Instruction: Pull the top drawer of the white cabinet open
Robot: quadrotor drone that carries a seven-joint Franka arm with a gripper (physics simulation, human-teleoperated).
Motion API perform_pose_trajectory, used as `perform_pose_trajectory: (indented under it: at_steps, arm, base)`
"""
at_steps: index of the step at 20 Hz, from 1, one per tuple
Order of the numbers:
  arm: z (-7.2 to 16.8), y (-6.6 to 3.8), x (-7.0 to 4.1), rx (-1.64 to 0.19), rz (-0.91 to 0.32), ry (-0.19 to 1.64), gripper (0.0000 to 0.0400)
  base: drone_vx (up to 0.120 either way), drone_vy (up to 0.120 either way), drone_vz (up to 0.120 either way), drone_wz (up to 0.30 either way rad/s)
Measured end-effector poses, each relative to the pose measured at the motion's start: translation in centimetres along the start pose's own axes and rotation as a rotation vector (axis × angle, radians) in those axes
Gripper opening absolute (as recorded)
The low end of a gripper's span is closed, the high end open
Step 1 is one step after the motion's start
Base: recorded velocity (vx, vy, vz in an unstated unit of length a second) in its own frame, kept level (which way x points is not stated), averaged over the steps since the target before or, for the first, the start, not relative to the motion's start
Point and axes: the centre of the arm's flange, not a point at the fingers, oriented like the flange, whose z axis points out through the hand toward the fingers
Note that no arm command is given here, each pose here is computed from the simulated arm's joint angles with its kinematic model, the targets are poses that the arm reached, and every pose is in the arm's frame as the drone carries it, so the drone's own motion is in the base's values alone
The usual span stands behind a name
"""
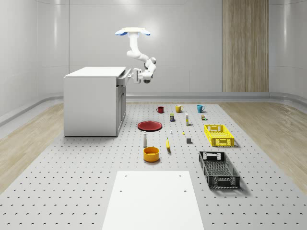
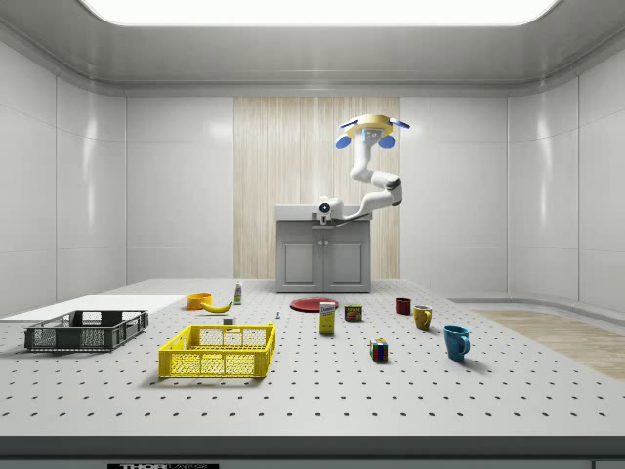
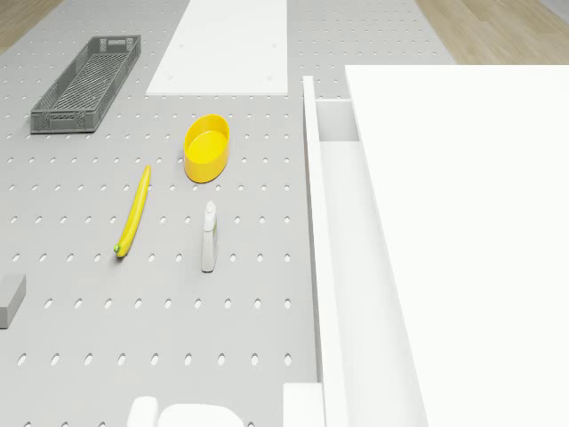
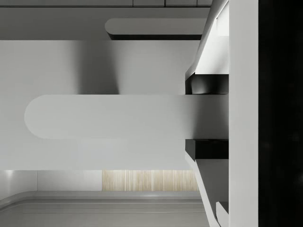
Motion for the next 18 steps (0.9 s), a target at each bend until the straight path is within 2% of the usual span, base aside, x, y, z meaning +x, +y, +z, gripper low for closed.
perform_pose_trajectory:
  at_steps: [18]
  arm:
    - [-3.8, 0.0, 0.0, 0.0, 0.001, 0.0, 0.011]
  base:
    - [0.0, 0.0, 0.0, 0.0]
